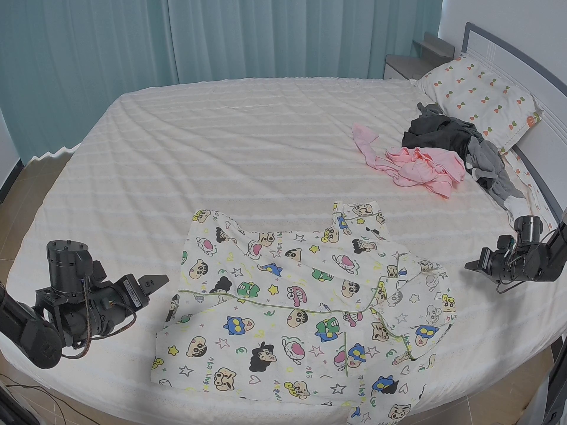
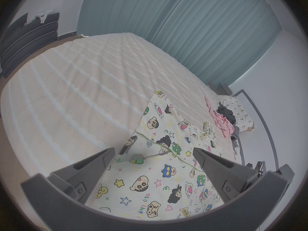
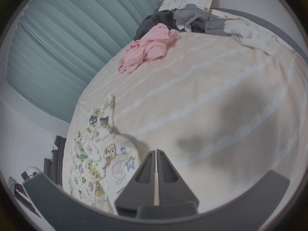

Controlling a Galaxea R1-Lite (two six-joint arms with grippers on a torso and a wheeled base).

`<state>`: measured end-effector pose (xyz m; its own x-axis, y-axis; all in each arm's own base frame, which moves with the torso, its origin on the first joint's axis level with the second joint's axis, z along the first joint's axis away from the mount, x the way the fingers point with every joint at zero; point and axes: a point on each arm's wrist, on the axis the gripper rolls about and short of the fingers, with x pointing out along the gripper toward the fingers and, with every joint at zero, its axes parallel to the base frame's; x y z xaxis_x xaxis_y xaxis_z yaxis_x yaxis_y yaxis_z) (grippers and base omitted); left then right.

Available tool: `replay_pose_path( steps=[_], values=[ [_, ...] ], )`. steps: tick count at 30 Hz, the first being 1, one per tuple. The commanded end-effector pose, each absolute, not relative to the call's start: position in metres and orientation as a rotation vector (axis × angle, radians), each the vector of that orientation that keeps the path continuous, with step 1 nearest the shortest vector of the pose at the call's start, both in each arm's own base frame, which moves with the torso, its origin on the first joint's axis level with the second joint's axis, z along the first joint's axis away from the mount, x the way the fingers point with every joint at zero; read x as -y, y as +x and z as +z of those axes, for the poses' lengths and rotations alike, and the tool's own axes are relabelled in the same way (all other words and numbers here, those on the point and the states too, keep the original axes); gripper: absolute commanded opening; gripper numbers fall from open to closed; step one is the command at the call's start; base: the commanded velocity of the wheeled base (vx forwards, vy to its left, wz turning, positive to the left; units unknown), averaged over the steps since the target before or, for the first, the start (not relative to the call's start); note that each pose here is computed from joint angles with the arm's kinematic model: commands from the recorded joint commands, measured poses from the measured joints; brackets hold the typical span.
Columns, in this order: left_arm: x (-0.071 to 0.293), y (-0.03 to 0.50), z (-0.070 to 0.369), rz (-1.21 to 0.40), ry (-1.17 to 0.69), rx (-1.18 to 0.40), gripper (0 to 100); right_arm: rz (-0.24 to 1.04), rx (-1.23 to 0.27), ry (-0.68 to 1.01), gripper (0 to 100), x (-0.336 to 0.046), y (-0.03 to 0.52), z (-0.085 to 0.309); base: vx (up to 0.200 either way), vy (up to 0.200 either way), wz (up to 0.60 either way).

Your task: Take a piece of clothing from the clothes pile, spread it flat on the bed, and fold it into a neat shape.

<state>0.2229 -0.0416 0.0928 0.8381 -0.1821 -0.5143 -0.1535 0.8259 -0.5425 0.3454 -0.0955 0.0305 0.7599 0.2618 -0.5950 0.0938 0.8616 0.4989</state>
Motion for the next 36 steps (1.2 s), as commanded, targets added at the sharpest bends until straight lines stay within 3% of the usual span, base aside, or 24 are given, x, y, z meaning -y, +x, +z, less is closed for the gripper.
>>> replay_pose_path(
  steps=[1,10,11,28,29,36],
  values=[
    [0.042,0.225,0.08,-0.001,-0.589,-0.638,100,0.056,-0.687,0.534,0,0.108,0.357,0.025,0.0,0.0,0.0],
    [0.043,0.227,0.077,-0.012,-0.585,-0.654,100,0.144,-0.763,0.582,0,0.094,0.334,0.017,0.0,0.0,0.0],
    [0.043,0.227,0.077,-0.012,-0.586,-0.656,100,0.152,-0.764,0.582,100,0.093,0.333,0.017,0.0,0.0,0.0],
    [0.043,0.223,0.073,-0.009,-0.61,-0.676,100,0.349,-0.824,0.558,100,0.047,0.34,0.013,0.0,0.0,0.0],
    [0.044,0.224,0.074,-0.009,-0.613,-0.675,100,0.356,-0.833,0.555,0,0.044,0.342,0.01,0.0,0.0,0.0],
    [0.044,0.225,0.073,-0.006,-0.612,-0.677,100,0.353,-0.915,0.557,0,0.033,0.35,0.012,0.0,0.0,0.0]
  ],
)
